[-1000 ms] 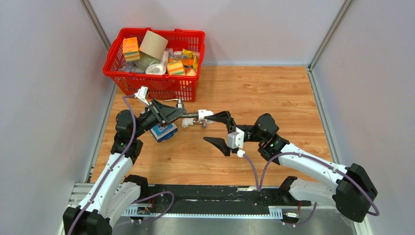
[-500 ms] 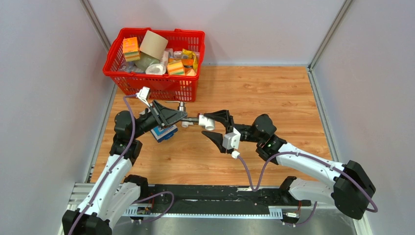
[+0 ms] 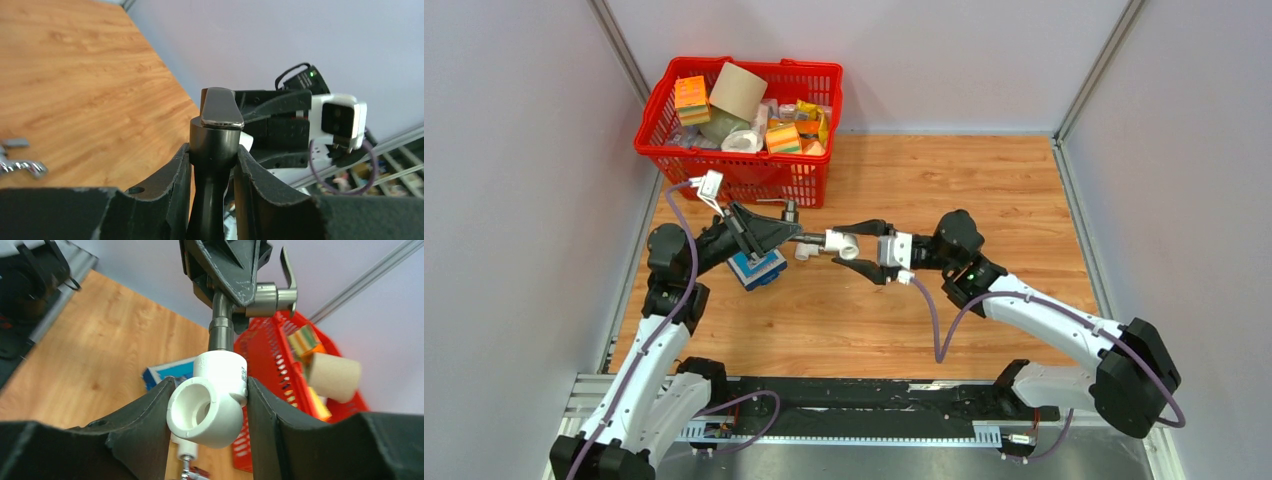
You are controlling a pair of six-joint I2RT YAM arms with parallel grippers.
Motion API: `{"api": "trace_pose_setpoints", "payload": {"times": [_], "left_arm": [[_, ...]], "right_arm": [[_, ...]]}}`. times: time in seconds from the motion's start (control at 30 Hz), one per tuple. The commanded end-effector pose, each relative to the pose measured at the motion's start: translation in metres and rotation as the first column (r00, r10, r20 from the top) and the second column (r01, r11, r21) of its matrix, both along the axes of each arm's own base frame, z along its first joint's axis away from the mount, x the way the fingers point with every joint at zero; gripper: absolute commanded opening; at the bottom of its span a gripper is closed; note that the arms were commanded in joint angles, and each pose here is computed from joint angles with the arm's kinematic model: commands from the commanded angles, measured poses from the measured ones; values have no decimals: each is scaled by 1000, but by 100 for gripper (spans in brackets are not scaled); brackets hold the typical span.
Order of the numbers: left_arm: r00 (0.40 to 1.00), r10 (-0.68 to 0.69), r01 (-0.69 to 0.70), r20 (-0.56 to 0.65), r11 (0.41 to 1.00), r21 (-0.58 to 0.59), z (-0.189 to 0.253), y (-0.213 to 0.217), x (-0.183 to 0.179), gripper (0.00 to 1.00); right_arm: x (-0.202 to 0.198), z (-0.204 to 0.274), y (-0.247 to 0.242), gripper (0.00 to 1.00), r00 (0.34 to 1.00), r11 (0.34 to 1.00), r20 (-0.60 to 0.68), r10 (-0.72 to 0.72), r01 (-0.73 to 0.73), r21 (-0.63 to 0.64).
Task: Install the water faucets
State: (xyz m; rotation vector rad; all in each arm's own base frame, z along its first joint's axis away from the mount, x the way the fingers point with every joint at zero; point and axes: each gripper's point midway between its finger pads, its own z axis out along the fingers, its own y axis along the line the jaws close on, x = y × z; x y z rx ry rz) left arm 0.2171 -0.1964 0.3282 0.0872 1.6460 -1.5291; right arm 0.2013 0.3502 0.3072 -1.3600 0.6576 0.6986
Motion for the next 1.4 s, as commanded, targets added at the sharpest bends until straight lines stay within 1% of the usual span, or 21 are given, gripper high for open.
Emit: {"api": "trace_pose_setpoints", "payload": {"times": [0.0,0.07,0.1,0.13,0.2,0.3,0.4,0.43,0.5,0.57,0.63,0.73,0.77,0.83,0.9,1.0,1.03,1.13,1.3,1.33,1.37], "left_arm": [[905,-96,55,413,992,109,43,-4,-27,0],[842,-108,45,529,990,131,50,-3,-33,0],[822,-117,47,558,989,138,47,-3,-37,0],[773,-114,33,625,990,140,52,-3,-40,0],[712,-127,29,691,988,151,49,-3,-46,0],[640,-154,31,753,984,174,44,-4,-51,0],[572,-167,37,803,983,179,38,-4,-59,0],[557,-162,35,815,984,172,40,-4,-62,0],[559,-163,43,813,985,168,36,-4,-64,0],[590,-138,31,795,988,149,30,-3,-59,0],[641,-108,21,760,992,124,25,-2,-53,0],[733,-57,-5,678,996,89,17,1,-40,0],[765,-23,-27,643,997,67,13,2,-34,0],[820,40,-61,570,998,18,10,7,-26,0],[858,80,-89,508,996,-6,8,10,-21,0],[898,133,-129,419,991,-38,9,15,-16,0],[895,160,-149,417,987,-58,15,18,-16,0],[913,217,-189,346,975,-115,20,25,-12,0],[941,296,-269,162,948,-169,20,34,6,0],[948,299,-278,106,944,-176,18,34,9,0],[953,295,-277,76,943,-183,18,34,10,0]], "right_arm": [[-15,25,10,1,927,987,-338,161,-161,28],[-6,26,13,1,835,984,-527,159,-180,12],[-2,23,16,2,763,980,-628,152,-197,-1],[1,25,19,3,715,977,-682,153,-215,-7],[1,25,23,6,593,963,-788,169,-269,3],[9,24,27,6,437,959,-884,164,-280,40],[29,11,29,6,236,965,-965,111,-257,48],[38,7,26,7,188,970,-978,95,-238,49],[49,1,23,14,147,979,-986,76,-197,46],[59,-1,17,25,163,989,-985,65,-144,42],[70,-2,12,29,210,996,-977,44,-83,27],[79,10,0,43,356,1000,-934,18,6,22],[81,13,-3,48,423,999,-906,1,39,19],[88,18,-14,50,513,991,-857,-59,132,10],[93,24,-26,53,596,975,-793,-124,222,14],[89,35,-43,65,704,954,-688,-176,295,59],[87,36,-48,69,736,948,-650,-191,310,72],[75,42,-53,73,813,948,-551,-190,298,113],[28,40,-39,85,939,977,-327,-107,161,142],[15,39,-34,90,956,981,-279,-87,132,145],[4,36,-27,100,972,984,-219,-79,112,140]]}}
